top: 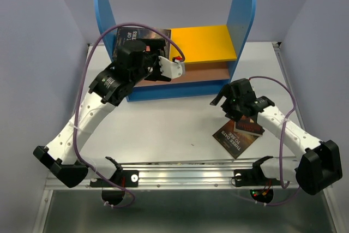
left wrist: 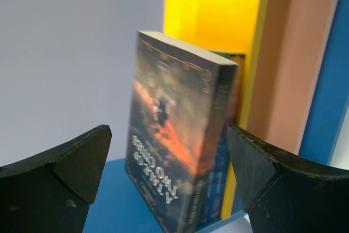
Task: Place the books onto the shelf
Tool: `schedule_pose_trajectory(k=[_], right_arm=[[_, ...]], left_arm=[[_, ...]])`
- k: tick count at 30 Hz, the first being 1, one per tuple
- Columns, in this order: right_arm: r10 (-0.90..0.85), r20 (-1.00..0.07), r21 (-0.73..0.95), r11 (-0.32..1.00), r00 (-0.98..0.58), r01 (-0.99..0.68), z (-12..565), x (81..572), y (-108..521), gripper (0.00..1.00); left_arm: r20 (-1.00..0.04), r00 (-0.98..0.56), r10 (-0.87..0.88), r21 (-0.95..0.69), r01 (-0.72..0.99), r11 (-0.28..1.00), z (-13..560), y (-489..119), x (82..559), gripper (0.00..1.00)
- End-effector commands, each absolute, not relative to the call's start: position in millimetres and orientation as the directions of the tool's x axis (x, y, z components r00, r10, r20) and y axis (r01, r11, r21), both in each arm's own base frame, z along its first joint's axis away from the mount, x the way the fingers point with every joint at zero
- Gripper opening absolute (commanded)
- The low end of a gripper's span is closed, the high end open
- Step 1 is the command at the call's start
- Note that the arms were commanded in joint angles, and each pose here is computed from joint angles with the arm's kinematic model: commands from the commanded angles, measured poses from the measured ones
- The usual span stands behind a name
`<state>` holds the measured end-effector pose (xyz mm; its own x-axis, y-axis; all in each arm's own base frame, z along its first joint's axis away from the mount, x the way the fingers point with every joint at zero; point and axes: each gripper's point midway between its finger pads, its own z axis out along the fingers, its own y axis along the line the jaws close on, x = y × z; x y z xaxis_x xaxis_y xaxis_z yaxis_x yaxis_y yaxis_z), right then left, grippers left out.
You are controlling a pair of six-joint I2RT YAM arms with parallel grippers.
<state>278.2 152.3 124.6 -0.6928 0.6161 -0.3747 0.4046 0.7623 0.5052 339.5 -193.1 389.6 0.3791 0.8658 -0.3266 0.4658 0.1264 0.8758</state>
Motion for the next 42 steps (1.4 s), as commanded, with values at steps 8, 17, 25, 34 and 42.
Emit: schedule_pose_trajectory(k=[8, 17, 25, 34, 42], right_arm=[[0.611, -0.423, 0.576, 0.751, -0.669, 0.323, 154, 282, 155, 1.0], [0.456, -0.55, 0.529, 0.839, -0.7, 0.13, 171, 282, 156, 1.0], [0.375, -0.629, 0.452, 0.889, -0.681, 0.071, 169, 295, 149, 1.0], [0.336, -0.638, 0.436, 0.899, -0.693, 0.035, 165, 301, 154, 1.0], [0.28, -0.709, 0.421, 0.904, -0.647, -0.07, 195, 306, 160, 1.0]], left_arm=[[-0.636, 0.615, 0.466, 0.768, 0.559, 0.311, 519, -237, 259, 0.99], [-0.904, 0.235, -0.356, -0.188, 0.529, 0.827, 595, -210, 296, 0.99], [-0.849, -0.221, -0.479, -0.527, 0.298, 0.796, 442, -194, 282, 0.99], [-0.791, -0.29, -0.538, -0.581, 0.085, 0.809, 378, -152, 259, 0.06], [-0.817, -0.321, -0.479, -0.476, -0.094, 0.875, 357, -158, 298, 0.0]])
